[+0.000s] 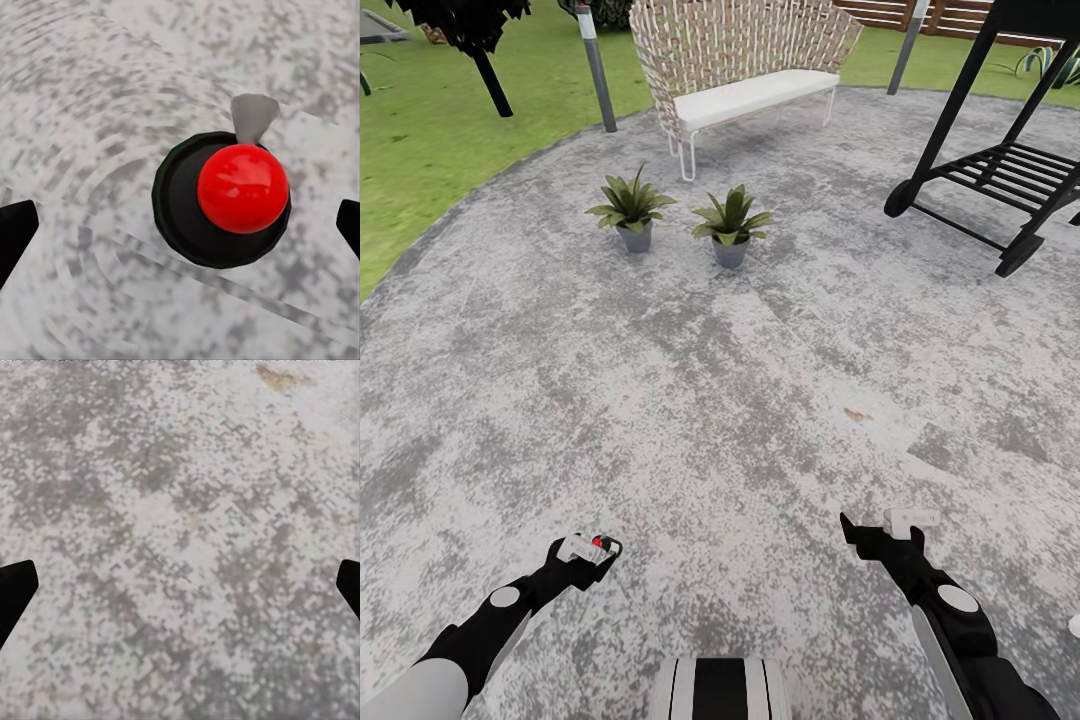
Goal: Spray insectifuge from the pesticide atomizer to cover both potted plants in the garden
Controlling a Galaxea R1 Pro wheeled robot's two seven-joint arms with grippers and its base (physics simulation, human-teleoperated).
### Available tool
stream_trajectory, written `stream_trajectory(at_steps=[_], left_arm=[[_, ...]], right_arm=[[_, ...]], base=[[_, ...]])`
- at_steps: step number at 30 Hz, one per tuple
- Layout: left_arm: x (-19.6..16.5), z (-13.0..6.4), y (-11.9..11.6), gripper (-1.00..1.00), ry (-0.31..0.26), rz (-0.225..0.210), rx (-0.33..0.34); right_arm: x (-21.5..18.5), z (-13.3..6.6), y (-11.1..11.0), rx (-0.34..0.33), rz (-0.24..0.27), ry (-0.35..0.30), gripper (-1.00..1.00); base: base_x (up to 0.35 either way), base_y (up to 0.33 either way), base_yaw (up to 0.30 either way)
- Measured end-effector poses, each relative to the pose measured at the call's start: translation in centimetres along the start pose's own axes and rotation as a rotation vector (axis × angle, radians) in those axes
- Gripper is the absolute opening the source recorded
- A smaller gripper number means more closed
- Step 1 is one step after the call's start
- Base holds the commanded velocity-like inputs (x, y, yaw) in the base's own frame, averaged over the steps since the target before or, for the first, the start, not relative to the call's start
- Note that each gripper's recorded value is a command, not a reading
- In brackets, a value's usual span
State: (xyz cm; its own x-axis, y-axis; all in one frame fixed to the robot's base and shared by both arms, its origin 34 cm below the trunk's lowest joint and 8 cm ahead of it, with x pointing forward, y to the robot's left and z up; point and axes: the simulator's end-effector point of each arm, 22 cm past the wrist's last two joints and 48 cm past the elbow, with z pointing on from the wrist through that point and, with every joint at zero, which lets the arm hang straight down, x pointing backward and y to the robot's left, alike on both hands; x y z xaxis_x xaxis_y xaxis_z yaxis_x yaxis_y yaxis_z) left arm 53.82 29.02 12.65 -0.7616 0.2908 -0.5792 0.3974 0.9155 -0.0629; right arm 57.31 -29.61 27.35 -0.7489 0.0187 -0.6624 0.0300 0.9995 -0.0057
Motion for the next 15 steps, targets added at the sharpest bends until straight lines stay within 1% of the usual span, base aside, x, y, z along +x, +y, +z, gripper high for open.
stream_trajectory(at_steps=[6, 12, 15], left_arm=[[0.01, 0.0, -0.02, 1.0, 0.0, 0.0, 0.001], [0.0, 0.0, -0.01, 1.0, 0.0, 0.0, 0.0], [0.01, 0.0, -0.02, 1.0, 0.0, 0.0, 0.001]], right_arm=[[0.01, -0.01, 0.0, 0.0, 0.0, 0.0, 1.0], [0.0, -0.01, -0.01, 0.0, 0.0, 0.0, 1.0], [0.03, -0.01, 0.0, 0.0, 0.0, 0.0, 1.0]], base=[[0.0, 0.0, -0.005], [0.0, 0.0, -0.127], [0.0, 0.0, -0.044]])
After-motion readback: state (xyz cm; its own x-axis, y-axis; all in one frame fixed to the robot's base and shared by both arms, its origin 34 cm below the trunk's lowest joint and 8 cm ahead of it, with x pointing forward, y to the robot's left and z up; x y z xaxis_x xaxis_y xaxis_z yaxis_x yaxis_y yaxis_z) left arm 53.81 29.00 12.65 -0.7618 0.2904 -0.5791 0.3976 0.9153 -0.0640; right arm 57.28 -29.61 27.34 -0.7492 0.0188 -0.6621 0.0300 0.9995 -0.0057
